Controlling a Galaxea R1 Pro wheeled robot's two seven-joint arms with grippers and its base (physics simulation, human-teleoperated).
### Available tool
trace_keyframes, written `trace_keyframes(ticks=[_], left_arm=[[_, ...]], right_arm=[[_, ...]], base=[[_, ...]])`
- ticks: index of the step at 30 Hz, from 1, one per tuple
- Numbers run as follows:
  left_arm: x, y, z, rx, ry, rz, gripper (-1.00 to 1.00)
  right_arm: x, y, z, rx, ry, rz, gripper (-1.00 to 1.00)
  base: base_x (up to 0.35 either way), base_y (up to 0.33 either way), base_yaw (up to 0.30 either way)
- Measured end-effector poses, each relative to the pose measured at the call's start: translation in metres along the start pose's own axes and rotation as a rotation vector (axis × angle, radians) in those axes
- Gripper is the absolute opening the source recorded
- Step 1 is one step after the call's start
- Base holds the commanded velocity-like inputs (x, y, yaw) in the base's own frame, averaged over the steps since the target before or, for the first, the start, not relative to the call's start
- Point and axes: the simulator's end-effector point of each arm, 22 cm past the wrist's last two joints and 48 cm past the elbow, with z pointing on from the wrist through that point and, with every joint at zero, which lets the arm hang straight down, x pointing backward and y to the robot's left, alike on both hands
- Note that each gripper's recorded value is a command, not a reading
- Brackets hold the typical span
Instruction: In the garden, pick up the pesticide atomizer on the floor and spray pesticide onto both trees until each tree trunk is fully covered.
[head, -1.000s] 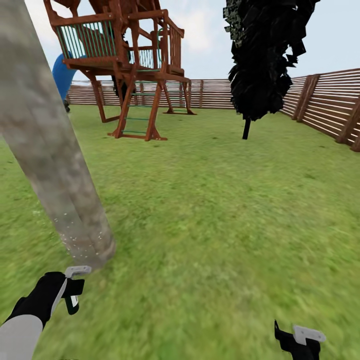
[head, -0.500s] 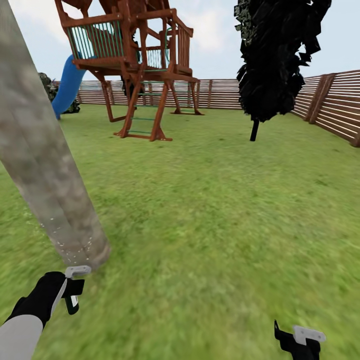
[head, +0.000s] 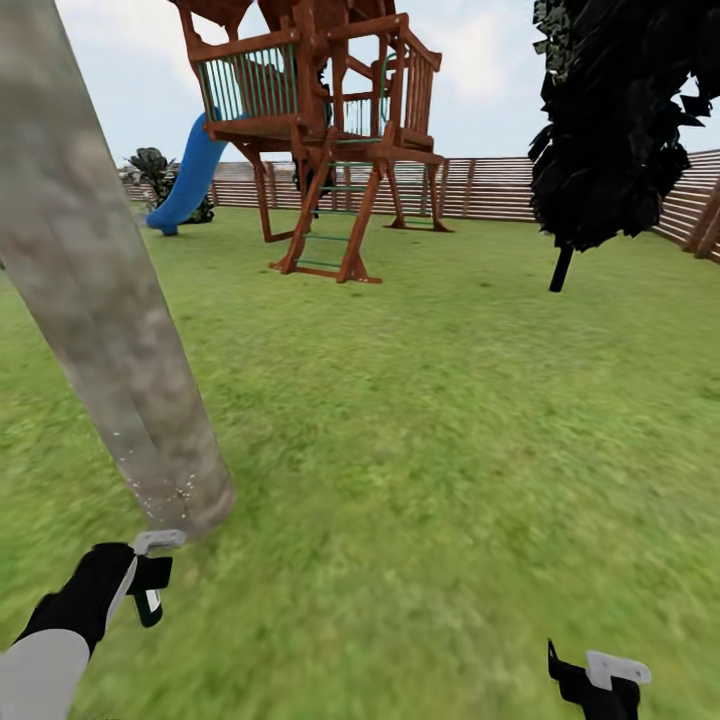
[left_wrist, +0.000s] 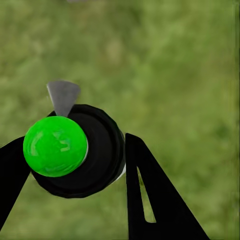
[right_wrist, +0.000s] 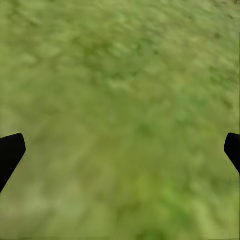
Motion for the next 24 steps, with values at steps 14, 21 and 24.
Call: trace_keyframes(ticks=[14,21,24], left_arm=[[-0.015,-0.014,-0.001,0.034,-0.064,-0.023,-1.0],[-0.013,-0.014,0.0,0.034,-0.059,-0.023,-1.0],[-0.016,-0.012,-0.002,0.032,-0.066,-0.026,-1.0]], right_arm=[[0.0,-0.001,0.0,0.003,-0.001,-0.001,1.0],[0.0,-0.001,0.0,0.0,0.0,-0.001,1.0],[0.0,-0.001,0.0,0.001,0.0,-0.001,1.0]], base=[[0.097,-0.252,0.276],[0.05,-0.238,0.276],[0.06,-0.028,0.272]])
